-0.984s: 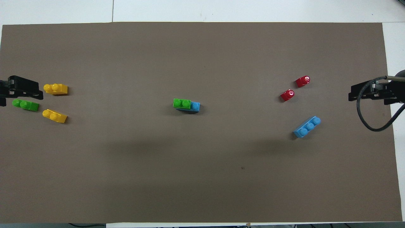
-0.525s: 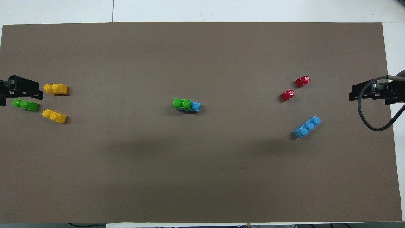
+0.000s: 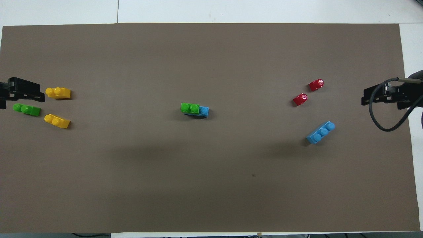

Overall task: Remove green block with left arm and hold with right
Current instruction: 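Move the left gripper and the right gripper toward the green-blue brick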

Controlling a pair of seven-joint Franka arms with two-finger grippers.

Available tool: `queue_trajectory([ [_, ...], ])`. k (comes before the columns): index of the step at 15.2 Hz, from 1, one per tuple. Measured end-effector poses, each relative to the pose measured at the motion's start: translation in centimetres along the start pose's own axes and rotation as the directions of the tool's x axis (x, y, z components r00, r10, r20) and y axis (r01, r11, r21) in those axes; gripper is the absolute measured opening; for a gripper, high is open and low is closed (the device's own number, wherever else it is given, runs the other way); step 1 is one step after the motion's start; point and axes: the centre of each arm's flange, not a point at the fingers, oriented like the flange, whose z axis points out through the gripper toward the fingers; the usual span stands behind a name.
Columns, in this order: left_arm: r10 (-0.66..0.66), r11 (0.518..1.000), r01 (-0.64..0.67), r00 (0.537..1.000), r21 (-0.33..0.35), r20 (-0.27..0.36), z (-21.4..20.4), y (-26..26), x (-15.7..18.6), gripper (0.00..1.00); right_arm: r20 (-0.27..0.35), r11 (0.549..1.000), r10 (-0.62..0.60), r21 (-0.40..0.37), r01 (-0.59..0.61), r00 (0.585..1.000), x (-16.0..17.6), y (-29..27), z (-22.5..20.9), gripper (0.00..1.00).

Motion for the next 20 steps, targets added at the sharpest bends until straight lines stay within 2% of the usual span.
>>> queue_trajectory([
  [1,0.0,1.0,0.0,1.0,0.001,0.01,0.4,0.0,-0.1,1.0,0.004,1.0,0.025,0.0,-0.025,1.0,0.1,-0.1,0.2,1.0],
  [4,-0.001,1.0,0.001,0.999,0.005,0.053,2.4,0.3,-1.1,1.0,0.027,0.98,0.2,-0.007,-0.2,0.979,0.2,-0.7,1.0,1.0],
  [6,-0.023,1.0,0.022,0.997,0.009,0.069,3.1,1.3,-2.0,1.0,0.04,0.95,0.312,-0.015,-0.311,0.949,0.3,-1.0,1.5,1.0],
  [7,-0.033,0.999,0.033,0.997,0.011,0.069,3.4,1.8,-2.3,1.0,0.045,0.921,0.39,-0.015,-0.39,0.92,0.4,-1.2,1.7,1.0],
  [8,-0.045,0.999,0.044,0.997,0.011,0.061,3.7,2.2,-2.5,1.0,0.057,0.874,0.485,-0.011,-0.485,0.873,0.5,-1.5,2.0,1.0],
  [9,-0.066,0.998,0.066,0.996,0.011,0.054,4.1,2.7,-2.8,1.0,0.083,0.806,0.591,0.0,-0.593,0.803,0.7,-2.0,2.5,1.0],
  [11,-0.117,0.993,0.117,0.992,0.012,0.047,5.1,3.7,-3.4,1.0,0.168,0.625,0.768,0.016,-0.781,0.618,1.1,-3.5,3.6,1.0],
  [12,-0.15,0.989,0.149,0.987,0.016,0.05,5.5,4.5,-3.8,1.0,0.192,0.514,0.839,0.02,-0.857,0.508,1.6,-4.4,3.9,1.0],
  [13,-0.19,0.982,0.19,0.98,0.02,0.053,5.9,5.5,-4.4,1.0,0.202,0.421,0.886,0.021,-0.907,0.417,2.0,-5.6,4.2,1.0],
  [14,-0.244,0.97,0.243,0.968,0.026,0.055,6.2,6.5,-5.0,1.0,0.204,0.36,0.912,0.019,-0.933,0.356,2.2,-6.8,4.5,1.0],
  [15,-0.309,0.951,0.308,0.95,0.031,0.052,6.5,7.5,-5.5,1.0,0.204,0.328,0.924,0.017,-0.945,0.324,2.2,-7.9,4.7,1.0],
  [17,-0.462,0.887,0.462,0.887,0.021,0.024,6.8,9.5,-6.3,1.0,0.221,0.299,0.929,0.023,-0.954,0.297,2.1,-10.1,4.5,1.0],
  [20,-0.676,0.737,0.676,0.737,-0.033,-0.015,7.5,11.6,-6.6,1.0,0.278,0.272,0.922,0.024,-0.962,0.268,2.5,-11.5,4.9,1.0],
])
